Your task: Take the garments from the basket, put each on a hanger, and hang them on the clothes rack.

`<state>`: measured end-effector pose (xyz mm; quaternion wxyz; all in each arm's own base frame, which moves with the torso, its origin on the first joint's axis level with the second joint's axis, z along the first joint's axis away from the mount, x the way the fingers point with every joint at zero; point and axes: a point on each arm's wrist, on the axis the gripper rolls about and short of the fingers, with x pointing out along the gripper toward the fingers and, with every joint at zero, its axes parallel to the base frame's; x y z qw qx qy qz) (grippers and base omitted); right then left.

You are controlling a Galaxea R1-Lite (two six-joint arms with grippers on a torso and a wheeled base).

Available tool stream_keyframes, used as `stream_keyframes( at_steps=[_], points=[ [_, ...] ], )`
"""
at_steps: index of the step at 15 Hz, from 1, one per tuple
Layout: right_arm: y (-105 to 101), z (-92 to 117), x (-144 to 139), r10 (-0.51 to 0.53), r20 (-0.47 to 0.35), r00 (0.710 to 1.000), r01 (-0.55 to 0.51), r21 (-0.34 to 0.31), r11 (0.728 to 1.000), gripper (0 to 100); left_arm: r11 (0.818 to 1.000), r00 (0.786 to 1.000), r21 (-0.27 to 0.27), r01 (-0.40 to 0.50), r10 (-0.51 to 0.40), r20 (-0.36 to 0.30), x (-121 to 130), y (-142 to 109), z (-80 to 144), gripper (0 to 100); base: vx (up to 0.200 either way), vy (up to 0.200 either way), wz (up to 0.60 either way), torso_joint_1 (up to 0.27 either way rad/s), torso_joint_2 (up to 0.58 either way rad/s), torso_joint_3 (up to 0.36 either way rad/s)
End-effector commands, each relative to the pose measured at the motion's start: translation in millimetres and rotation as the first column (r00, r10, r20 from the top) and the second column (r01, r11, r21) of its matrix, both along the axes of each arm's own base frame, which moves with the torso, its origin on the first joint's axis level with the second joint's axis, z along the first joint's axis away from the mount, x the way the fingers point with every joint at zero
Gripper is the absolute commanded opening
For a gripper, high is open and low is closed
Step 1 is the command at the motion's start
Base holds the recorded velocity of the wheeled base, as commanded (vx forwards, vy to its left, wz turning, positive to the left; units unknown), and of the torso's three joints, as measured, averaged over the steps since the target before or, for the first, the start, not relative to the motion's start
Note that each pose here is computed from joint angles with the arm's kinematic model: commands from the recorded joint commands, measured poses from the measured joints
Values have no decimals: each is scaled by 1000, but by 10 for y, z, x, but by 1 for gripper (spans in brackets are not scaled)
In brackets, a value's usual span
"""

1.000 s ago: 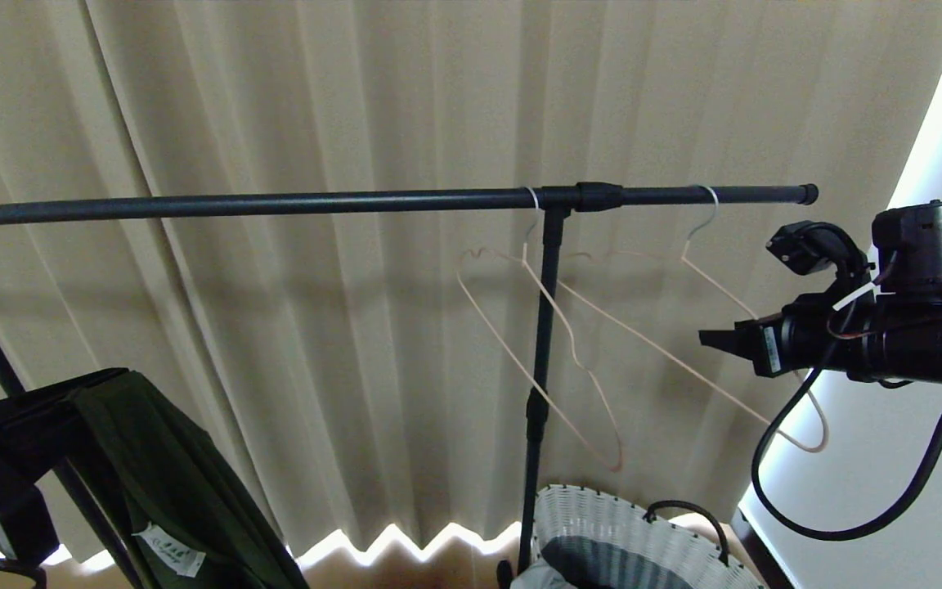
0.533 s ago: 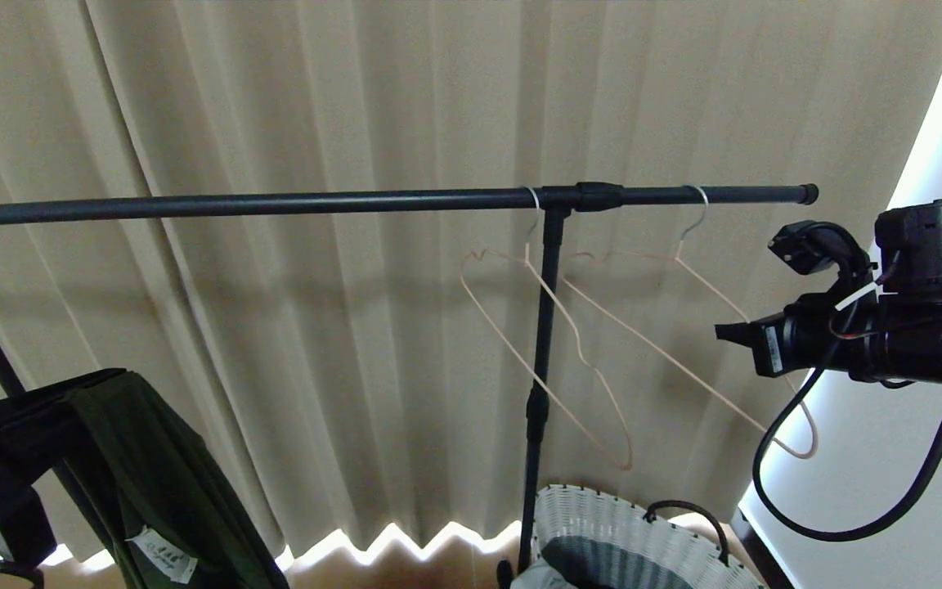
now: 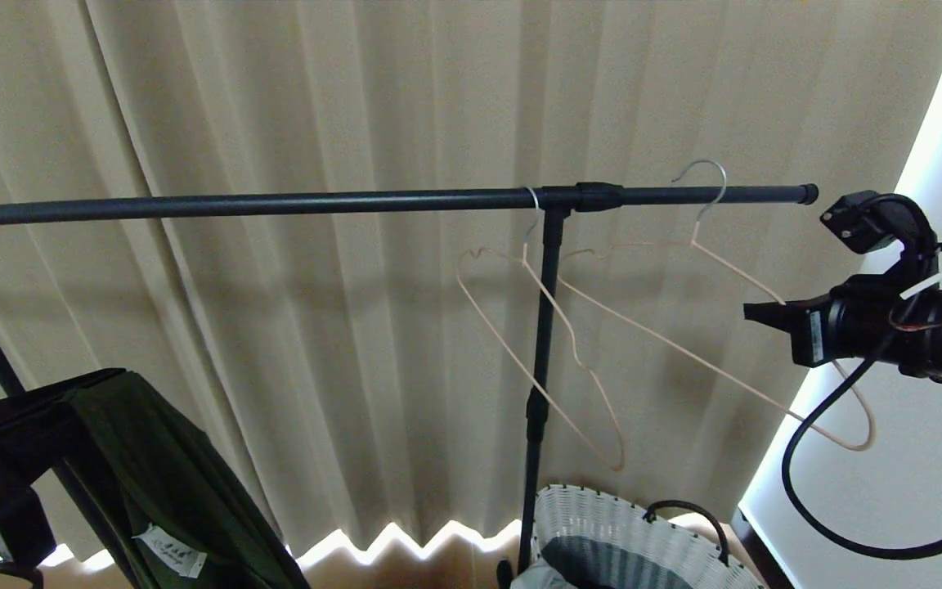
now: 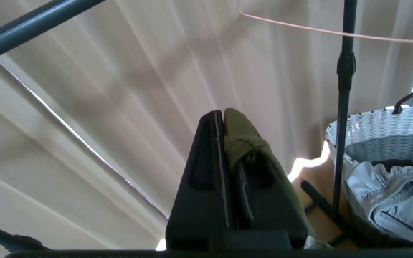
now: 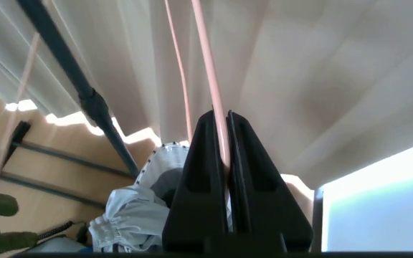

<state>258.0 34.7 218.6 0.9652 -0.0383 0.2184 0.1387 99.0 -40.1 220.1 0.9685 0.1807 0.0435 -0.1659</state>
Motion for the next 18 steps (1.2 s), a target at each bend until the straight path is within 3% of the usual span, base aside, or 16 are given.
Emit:
stream_keyframes(
  at_steps=[1,8,18],
  points=[
    [-29,102,-184,-2,44,999,2,5,1000,0,1000,1000,0,0,0,0,0,0,-3,0,0,0,0,0,0,0],
    [-144,71,-644,-65,73,995,66,-7,998,0,1000,1000,8,-11,11,-17,2,7,-54,0,0,0,0,0,0,0],
    [-202,-3,-925,-120,89,989,123,-22,992,0,1000,999,14,-17,18,-33,3,10,-100,0,-200,0,0,-1,1,2]
  ],
)
